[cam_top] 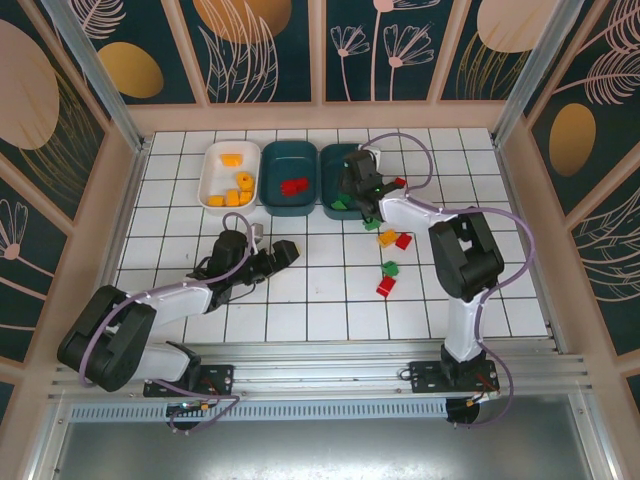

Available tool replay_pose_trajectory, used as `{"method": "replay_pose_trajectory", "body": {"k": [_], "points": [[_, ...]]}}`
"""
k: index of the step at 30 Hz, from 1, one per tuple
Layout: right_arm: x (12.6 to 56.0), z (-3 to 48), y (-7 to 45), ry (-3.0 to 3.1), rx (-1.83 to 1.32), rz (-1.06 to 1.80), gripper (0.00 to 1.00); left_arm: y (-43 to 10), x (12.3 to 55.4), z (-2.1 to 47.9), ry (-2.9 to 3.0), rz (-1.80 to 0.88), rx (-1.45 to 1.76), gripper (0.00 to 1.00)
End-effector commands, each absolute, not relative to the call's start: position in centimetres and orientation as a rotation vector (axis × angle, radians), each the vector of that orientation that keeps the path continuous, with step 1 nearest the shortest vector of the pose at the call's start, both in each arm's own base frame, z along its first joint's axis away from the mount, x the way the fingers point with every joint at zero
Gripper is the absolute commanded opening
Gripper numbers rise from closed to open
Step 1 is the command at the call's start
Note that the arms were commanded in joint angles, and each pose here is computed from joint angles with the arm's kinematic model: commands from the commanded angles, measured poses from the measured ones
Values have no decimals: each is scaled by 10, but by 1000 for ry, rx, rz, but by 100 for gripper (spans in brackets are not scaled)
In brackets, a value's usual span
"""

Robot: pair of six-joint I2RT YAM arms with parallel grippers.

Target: Sort the legos into containers by color

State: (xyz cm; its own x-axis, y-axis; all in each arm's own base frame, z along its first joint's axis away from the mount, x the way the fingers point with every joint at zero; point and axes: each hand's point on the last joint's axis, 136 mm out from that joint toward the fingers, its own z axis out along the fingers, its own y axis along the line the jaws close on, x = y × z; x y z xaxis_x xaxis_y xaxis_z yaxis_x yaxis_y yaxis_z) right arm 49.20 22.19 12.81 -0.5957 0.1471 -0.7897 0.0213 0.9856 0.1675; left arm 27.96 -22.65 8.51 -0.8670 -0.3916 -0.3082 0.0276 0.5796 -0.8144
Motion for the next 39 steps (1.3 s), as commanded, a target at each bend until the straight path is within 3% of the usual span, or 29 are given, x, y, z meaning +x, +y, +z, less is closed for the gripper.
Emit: {"method": "replay_pose_trajectory", "body": {"k": [1, 5, 12, 15, 20, 30, 33, 37, 39], "points": [[486, 174, 214, 2135, 119, 186, 64, -227, 282, 97, 2327, -1206, -247, 98], [436, 183, 196, 2116, 179, 189, 64, -223, 280, 103, 2304, -1193, -253, 99], [298, 106, 138, 2255, 461, 160, 72, -196, 273, 121, 2196, -1102, -306, 99], [263, 86, 130, 2297, 516, 195, 75, -183, 272, 130, 2141, -1058, -333, 98], [245, 64, 133, 2363, 520, 249, 76, -161, 271, 144, 2037, -1011, -425, 99], [247, 18, 147, 2511, 451, 135, 76, -148, 261, 119, 2041, -1008, -532, 99], [249, 19, 149, 2499, 457, 146, 61, -148, 260, 119, 2048, -1005, -529, 99], [250, 30, 161, 2473, 426, 187, 33, -148, 261, 120, 2044, -999, -528, 98], [250, 37, 167, 2459, 406, 189, 25, -149, 263, 121, 2042, -1002, -528, 98]]}}
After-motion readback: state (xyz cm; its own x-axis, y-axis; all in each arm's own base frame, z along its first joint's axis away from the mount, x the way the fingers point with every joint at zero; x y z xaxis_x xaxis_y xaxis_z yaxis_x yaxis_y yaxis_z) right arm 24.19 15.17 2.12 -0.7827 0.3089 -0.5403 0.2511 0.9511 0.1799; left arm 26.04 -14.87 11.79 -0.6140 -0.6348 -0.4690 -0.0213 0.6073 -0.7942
